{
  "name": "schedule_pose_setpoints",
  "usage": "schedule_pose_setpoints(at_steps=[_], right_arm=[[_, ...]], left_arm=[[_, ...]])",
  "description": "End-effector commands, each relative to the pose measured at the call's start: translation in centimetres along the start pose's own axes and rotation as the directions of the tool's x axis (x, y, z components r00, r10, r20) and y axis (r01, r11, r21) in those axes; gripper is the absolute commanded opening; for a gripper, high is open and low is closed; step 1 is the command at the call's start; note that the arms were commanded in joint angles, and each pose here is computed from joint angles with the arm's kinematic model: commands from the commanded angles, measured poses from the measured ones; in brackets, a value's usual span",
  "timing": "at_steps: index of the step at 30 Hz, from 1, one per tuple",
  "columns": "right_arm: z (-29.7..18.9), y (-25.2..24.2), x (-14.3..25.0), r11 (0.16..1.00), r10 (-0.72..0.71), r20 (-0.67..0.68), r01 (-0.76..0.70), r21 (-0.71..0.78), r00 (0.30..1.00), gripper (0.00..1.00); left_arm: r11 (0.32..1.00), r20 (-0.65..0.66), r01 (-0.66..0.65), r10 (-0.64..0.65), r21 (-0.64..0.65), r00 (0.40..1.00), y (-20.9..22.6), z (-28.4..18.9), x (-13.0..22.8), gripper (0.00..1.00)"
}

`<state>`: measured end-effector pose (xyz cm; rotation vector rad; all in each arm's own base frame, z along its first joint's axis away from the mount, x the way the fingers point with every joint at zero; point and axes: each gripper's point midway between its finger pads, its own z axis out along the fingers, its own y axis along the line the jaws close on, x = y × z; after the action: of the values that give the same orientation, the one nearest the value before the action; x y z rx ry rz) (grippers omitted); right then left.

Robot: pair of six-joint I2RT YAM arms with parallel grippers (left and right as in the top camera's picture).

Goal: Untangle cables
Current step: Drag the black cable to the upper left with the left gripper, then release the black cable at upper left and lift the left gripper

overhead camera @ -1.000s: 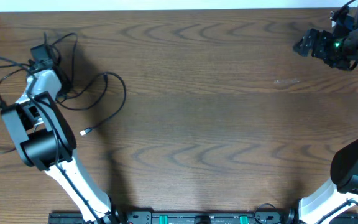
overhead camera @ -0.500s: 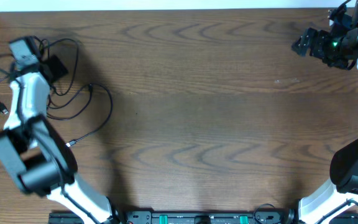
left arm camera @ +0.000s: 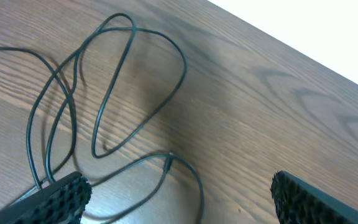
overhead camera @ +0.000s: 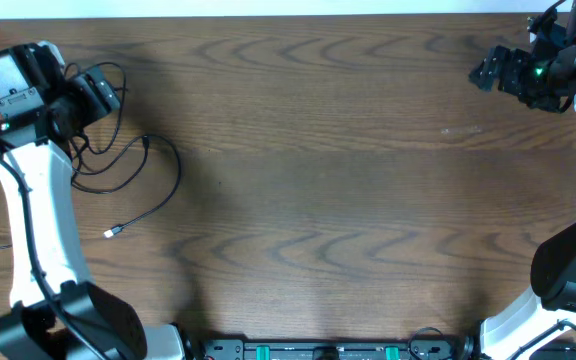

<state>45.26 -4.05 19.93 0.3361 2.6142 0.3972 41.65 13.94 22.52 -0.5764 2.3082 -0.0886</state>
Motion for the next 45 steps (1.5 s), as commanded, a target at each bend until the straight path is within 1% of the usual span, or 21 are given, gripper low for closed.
schedule_pose_setpoints(at_steps=[1,5,41,45], right_arm=[[-1.3,0.8,-0.7,1.0,-0.027,0.036,0.028,-0.004,0.999,0.99],[-1.3,0.8,-0.7,1.0,-0.027,0.036,0.028,-0.004,0.999,0.99],[-1.3,0.8,-0.7,1.0,-0.027,0.036,0.028,-0.004,0.999,0.99],[-1.3,0.7,-0.7,1.0,-0.027,0.036,0.027,-0.003,0.999,0.99]], left_arm=[[1.0,-0.025,-0.013,0.014,0.017,1.0,-0.4,-0.7,0.6,0.94],[1.0,-0.063,-0.006,0.007,0.01,0.998,-0.2,-0.7,1.5,0.94],[1.0,-0.065,-0.006,0.006,0.01,0.998,-0.2,-0.7,1.6,0.94],[1.0,-0.046,-0.01,0.01,0.013,0.999,-0.4,-1.4,1.2,0.94]])
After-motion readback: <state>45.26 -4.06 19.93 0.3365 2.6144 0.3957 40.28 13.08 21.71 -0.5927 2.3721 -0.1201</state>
